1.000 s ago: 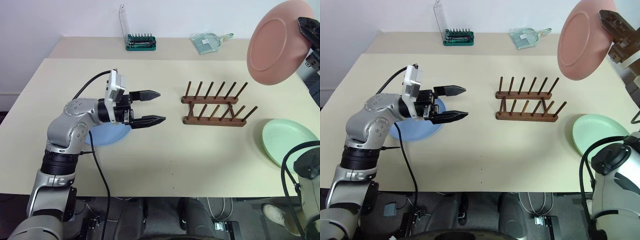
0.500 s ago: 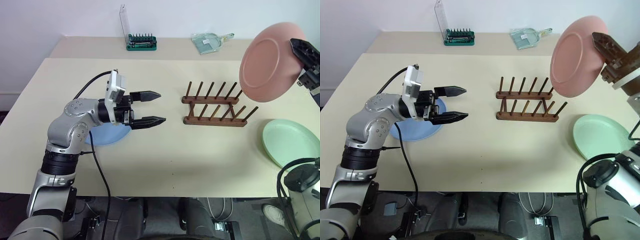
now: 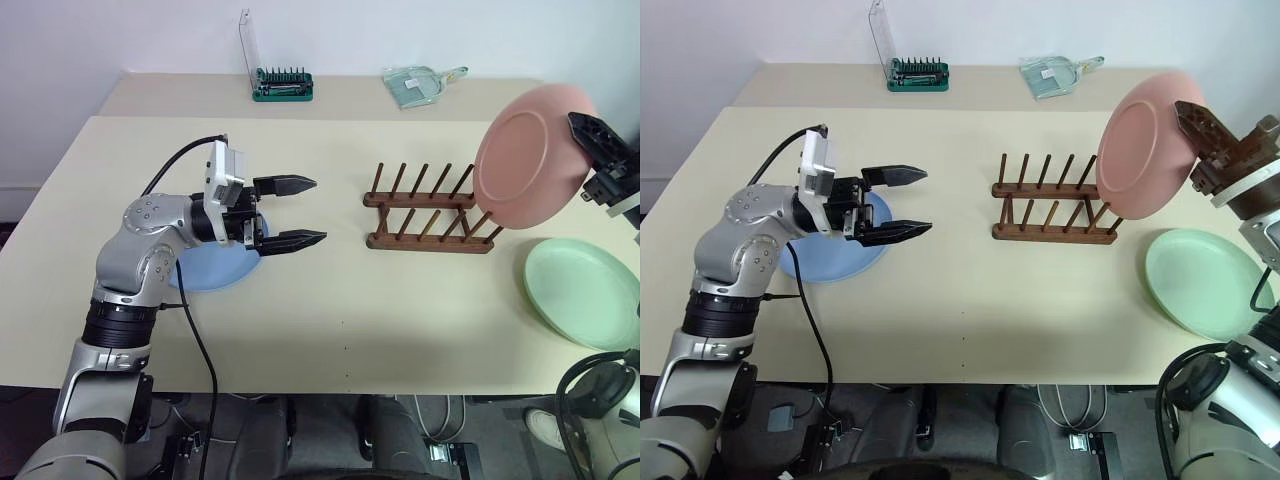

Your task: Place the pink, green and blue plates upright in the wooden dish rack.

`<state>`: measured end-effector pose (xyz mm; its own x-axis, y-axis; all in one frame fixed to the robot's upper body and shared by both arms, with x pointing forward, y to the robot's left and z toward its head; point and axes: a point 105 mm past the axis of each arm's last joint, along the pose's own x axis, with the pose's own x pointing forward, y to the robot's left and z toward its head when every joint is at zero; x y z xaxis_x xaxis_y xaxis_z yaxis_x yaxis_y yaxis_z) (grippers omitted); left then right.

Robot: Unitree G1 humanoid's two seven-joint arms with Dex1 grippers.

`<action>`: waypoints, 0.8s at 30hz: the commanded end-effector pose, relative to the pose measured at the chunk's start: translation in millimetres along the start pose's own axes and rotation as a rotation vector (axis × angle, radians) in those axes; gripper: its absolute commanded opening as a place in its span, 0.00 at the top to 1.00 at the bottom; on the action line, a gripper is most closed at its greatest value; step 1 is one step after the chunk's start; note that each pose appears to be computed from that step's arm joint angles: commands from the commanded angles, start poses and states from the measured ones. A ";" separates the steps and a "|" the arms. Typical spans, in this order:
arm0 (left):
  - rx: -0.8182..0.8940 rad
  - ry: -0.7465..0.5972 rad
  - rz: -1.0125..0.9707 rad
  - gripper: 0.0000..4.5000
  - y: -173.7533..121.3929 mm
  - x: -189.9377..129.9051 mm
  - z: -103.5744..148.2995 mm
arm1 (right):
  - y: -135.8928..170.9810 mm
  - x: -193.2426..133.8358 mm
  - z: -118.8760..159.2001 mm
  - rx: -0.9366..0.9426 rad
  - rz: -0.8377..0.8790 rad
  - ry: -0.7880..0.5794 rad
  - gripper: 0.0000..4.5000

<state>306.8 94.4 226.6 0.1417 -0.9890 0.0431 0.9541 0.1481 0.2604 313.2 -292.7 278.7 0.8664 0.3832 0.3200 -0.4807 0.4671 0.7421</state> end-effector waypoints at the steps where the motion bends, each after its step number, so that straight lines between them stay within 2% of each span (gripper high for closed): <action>1: 0.058 -0.004 -0.002 0.00 2.0 -1.1 9.5 | 7.5 -1.2 1.3 -0.034 0.042 -0.016 0.99; 4: 0.062 -0.015 0.013 0.00 3.9 -0.6 9.9 | 2.4 -0.1 -6.6 -0.072 0.034 0.008 0.99; 5: 0.061 -0.018 0.017 0.00 4.7 -0.1 10.6 | 1.3 0.4 -9.0 -0.072 0.036 0.017 0.92; 7: 0.061 -0.018 0.019 0.00 5.0 0.4 11.2 | -0.4 1.2 -13.5 -0.073 0.041 0.034 0.75; 10: 0.066 -0.017 0.020 0.00 4.0 0.6 10.8 | -4.1 1.9 -18.1 -0.089 0.029 0.052 0.42; 14: 0.061 -0.016 0.022 0.00 3.0 0.8 10.3 | -1.1 2.7 -2.7 -0.140 0.019 -0.019 0.00; 18: 0.053 -0.015 0.016 0.00 1.9 1.8 9.4 | 10.1 -3.5 15.5 -0.309 0.036 -0.112 0.00; 21: 0.049 -0.014 0.010 0.00 1.4 2.6 8.5 | 17.7 -9.3 15.8 -0.357 0.076 -0.129 0.00; 24: 0.045 -0.007 0.002 0.00 0.9 3.3 7.0 | 16.0 -15.0 16.9 -0.488 0.038 -0.123 0.00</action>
<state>310.3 93.7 224.8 0.1633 -0.9856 0.0445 0.9497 0.1693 0.2634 304.0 -300.9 280.4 0.8565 0.3285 0.3982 -0.4987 0.7257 0.4740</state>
